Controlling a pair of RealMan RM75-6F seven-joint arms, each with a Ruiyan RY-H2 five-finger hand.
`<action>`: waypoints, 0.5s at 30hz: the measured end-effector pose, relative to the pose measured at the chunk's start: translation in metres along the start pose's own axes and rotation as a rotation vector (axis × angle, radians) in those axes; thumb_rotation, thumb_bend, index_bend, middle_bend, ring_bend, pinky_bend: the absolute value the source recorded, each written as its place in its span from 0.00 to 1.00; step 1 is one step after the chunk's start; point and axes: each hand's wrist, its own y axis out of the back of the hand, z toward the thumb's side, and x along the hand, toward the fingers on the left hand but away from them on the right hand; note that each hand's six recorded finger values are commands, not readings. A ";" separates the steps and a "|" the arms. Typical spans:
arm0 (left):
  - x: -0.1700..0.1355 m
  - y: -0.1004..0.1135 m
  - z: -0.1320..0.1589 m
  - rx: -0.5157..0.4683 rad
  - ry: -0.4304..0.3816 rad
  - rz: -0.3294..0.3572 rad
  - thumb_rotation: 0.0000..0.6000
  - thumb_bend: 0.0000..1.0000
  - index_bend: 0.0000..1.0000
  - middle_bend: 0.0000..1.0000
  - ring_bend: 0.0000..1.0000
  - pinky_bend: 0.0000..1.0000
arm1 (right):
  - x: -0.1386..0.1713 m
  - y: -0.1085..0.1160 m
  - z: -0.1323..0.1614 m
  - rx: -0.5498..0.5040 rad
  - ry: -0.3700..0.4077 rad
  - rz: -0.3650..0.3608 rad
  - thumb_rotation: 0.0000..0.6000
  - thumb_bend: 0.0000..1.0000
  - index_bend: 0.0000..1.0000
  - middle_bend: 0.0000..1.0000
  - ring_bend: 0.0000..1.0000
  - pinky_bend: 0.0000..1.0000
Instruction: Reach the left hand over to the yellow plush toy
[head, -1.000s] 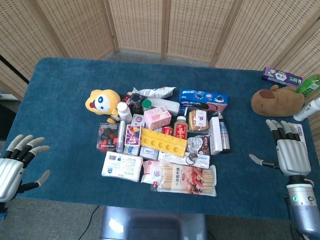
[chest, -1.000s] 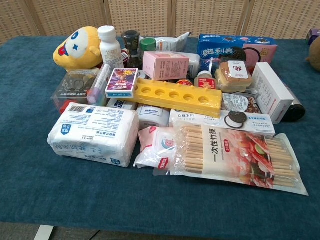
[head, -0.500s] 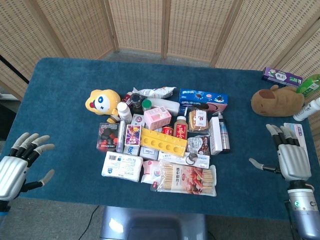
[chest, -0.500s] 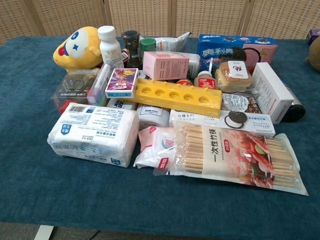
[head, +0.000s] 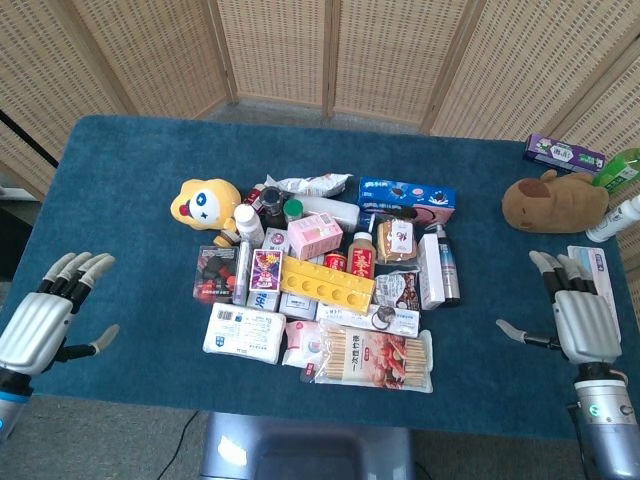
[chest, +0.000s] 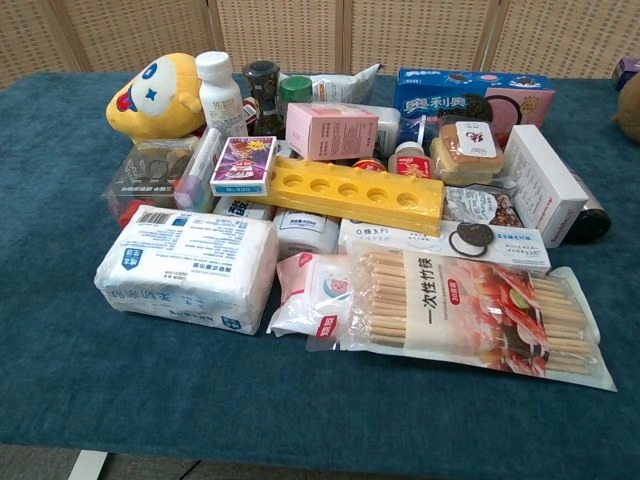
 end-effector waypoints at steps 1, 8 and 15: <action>0.003 -0.001 -0.002 -0.005 0.002 -0.005 0.84 0.35 0.00 0.00 0.00 0.00 | 0.000 0.000 0.000 -0.002 -0.001 0.001 0.56 0.05 0.00 0.00 0.00 0.00; 0.032 -0.011 -0.011 -0.013 0.021 -0.063 0.79 0.28 0.00 0.00 0.00 0.00 | 0.000 0.001 0.002 -0.007 0.001 0.003 0.56 0.05 0.00 0.00 0.00 0.00; 0.072 -0.016 -0.013 0.003 0.047 -0.106 0.79 0.29 0.00 0.00 0.00 0.00 | 0.002 0.005 -0.002 -0.007 -0.011 -0.002 0.56 0.05 0.00 0.00 0.00 0.00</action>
